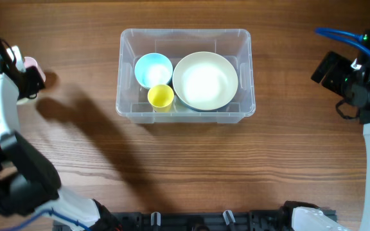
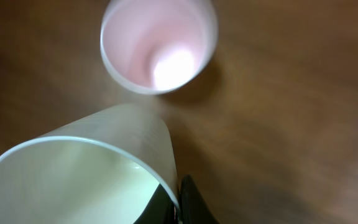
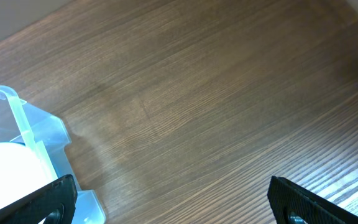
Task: Pack container
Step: 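Move the left gripper to the pale green cup and grasp its rim, then lower the pale green cup into the yellow cup in the box, release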
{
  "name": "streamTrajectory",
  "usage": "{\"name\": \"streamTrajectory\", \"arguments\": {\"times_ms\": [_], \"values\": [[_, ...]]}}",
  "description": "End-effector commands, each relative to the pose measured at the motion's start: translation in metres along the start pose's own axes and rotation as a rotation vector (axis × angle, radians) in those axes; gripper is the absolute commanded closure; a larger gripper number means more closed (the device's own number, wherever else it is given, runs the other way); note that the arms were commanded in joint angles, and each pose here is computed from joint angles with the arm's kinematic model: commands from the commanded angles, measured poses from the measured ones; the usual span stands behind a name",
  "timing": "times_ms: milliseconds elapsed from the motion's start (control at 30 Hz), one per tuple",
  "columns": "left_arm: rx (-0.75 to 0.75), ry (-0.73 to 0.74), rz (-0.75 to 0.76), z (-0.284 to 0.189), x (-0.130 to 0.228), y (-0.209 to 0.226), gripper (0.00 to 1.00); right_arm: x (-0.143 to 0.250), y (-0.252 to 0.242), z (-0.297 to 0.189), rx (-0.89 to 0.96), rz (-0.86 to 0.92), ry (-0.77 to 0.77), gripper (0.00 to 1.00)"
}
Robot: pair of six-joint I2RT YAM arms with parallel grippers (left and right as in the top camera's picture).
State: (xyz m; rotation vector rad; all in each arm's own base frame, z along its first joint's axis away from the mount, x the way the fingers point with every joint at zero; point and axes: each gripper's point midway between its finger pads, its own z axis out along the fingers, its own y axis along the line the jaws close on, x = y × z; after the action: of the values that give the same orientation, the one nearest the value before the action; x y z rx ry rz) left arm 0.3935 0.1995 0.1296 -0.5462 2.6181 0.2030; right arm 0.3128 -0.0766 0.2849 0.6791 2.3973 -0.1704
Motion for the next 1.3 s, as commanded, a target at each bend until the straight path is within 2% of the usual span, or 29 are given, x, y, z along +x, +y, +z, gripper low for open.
{"name": "streamTrajectory", "arguments": {"times_ms": [0,233,433,567,867,1267], "values": [[0.113,-0.154,0.078,-0.064,-0.023,-0.051,0.96,-0.007,-0.002,-0.002,0.013,0.016,-0.018,0.00],[0.336,-0.268,0.290,-0.134,-0.012,-0.161,0.96,-0.007,-0.002,-0.002,0.013,0.016,-0.018,0.00],[0.528,-0.278,0.509,-0.180,0.035,-0.257,0.96,-0.007,-0.002,-0.002,0.013,0.016,-0.018,0.00],[0.600,-0.237,0.635,-0.196,0.075,-0.298,0.96,-0.007,-0.002,-0.002,0.013,0.016,-0.018,0.00],[0.618,-0.155,0.788,-0.209,0.131,-0.327,0.96,-0.007,-0.002,-0.002,0.013,0.017,-0.018,0.01],[0.559,0.013,0.831,-0.167,0.160,-0.328,0.96,-0.007,-0.002,-0.002,0.013,0.017,-0.018,0.00]]}}
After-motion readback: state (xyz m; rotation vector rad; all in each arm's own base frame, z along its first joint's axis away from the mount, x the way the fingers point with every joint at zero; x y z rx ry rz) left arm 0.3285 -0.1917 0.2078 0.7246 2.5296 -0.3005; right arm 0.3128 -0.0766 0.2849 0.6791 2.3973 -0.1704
